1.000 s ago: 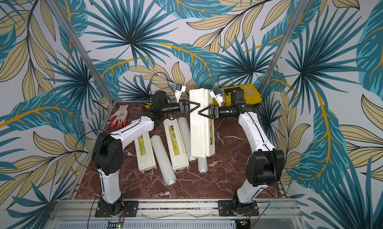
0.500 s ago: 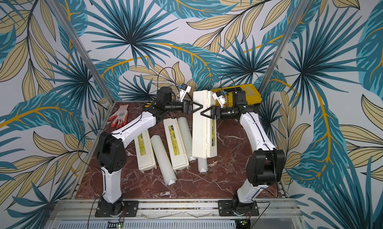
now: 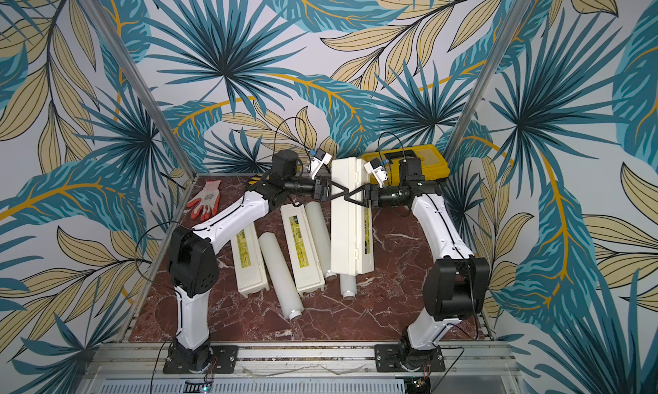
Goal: Put plastic wrap rolls into dispensers
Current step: Open the lid of the plastic wrap cutting box.
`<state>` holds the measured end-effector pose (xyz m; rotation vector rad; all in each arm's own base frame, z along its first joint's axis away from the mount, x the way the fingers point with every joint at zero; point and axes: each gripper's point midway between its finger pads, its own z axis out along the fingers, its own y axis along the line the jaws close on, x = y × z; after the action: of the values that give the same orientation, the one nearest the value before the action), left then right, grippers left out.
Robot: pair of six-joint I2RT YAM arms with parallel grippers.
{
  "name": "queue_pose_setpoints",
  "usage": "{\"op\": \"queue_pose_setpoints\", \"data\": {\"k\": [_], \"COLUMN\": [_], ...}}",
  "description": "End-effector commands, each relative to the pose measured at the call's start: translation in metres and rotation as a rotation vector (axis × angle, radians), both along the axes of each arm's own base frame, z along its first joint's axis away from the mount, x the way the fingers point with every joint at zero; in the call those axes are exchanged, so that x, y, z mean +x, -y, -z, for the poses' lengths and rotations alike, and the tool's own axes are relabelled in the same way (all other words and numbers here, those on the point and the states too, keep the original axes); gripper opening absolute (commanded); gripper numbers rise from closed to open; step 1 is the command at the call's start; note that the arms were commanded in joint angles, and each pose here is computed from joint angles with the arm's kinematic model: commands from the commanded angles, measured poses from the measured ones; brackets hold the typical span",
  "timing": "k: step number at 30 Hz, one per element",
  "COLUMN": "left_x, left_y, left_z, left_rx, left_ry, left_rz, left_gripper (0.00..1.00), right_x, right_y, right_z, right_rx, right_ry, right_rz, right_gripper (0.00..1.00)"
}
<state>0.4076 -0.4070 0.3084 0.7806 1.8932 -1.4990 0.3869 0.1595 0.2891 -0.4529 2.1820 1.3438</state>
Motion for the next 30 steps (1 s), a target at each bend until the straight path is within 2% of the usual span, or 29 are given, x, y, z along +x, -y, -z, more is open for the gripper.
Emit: {"op": "queue_pose_setpoints", "data": {"k": [1, 6, 11, 16, 21, 24, 26, 28, 30], "left_x": [-0.043, -0.047, -0.040, -0.042, -0.038, -0.037, -0.037, -0.036, -0.034], "left_y": [0.031, 0.028, 0.018, 0.016, 0.027, 0.035, 0.038, 0.034, 0.025], "left_z": [-0.025, -0.041, -0.064, -0.074, -0.054, -0.037, -0.030, -0.030, -0.033], "left_rx": [-0.081, -0.120, -0.216, -0.227, -0.203, -0.186, -0.179, -0.176, -0.175], "left_ry": [0.056, 0.091, 0.101, 0.124, 0.108, 0.067, 0.049, 0.048, 0.065], "left_rz": [0.190, 0.218, 0.203, 0.201, 0.153, 0.143, 0.144, 0.133, 0.115], "left_gripper": [1.00, 1.00, 1.00, 1.00, 1.00, 0.87, 0.84, 0.89, 1.00], "right_x": [-0.060, -0.062, -0.065, -0.064, -0.060, -0.059, -0.057, -0.056, -0.054], "right_y": [-0.050, -0.051, -0.050, -0.050, -0.052, -0.053, -0.053, -0.052, -0.051], "right_z": [-0.052, -0.049, -0.047, -0.042, -0.040, -0.043, -0.044, -0.045, -0.044], "right_rx": [0.205, 0.213, 0.215, 0.214, 0.209, 0.210, 0.208, 0.209, 0.210], "right_ry": [0.091, 0.077, 0.071, 0.054, 0.050, 0.062, 0.071, 0.076, 0.077], "right_rz": [-0.289, -0.294, -0.294, -0.291, -0.288, -0.289, -0.286, -0.285, -0.282], "right_gripper": [0.55, 0.55, 0.56, 0.56, 0.56, 0.56, 0.56, 0.56, 0.56]}}
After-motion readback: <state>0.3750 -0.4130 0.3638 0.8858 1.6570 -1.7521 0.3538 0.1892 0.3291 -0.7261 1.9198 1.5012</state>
